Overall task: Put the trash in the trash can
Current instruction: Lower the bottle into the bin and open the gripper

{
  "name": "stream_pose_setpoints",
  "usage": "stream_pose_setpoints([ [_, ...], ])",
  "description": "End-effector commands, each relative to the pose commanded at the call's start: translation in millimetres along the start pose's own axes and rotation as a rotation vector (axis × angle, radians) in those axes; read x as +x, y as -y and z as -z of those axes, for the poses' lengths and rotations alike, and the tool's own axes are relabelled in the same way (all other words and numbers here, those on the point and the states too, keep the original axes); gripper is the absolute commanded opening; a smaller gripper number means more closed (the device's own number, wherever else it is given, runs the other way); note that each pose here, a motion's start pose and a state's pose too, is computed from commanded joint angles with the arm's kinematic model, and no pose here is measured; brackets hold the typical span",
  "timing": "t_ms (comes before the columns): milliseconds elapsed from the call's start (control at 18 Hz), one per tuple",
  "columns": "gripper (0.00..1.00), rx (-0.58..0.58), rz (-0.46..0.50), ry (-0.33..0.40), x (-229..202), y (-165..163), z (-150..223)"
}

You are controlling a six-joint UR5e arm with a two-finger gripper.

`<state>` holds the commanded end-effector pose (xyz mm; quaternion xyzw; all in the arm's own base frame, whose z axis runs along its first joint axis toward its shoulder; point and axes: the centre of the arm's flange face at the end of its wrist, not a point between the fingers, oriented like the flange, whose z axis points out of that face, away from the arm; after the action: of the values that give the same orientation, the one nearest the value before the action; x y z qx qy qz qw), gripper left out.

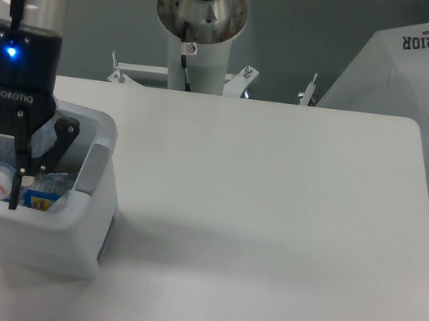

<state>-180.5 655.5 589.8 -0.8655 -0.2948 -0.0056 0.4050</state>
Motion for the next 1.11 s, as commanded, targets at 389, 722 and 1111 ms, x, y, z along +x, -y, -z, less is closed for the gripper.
stream_pose_setpoints([
  [389, 0.22, -0.016, -0.002, 0.004, -2, -2, -16],
  [722, 0.50, -0.028, -0.013, 0.006, -4, -6, -20],
  [1111, 1.00, -0.034, -0.023, 0.027, -21, -6, -22],
])
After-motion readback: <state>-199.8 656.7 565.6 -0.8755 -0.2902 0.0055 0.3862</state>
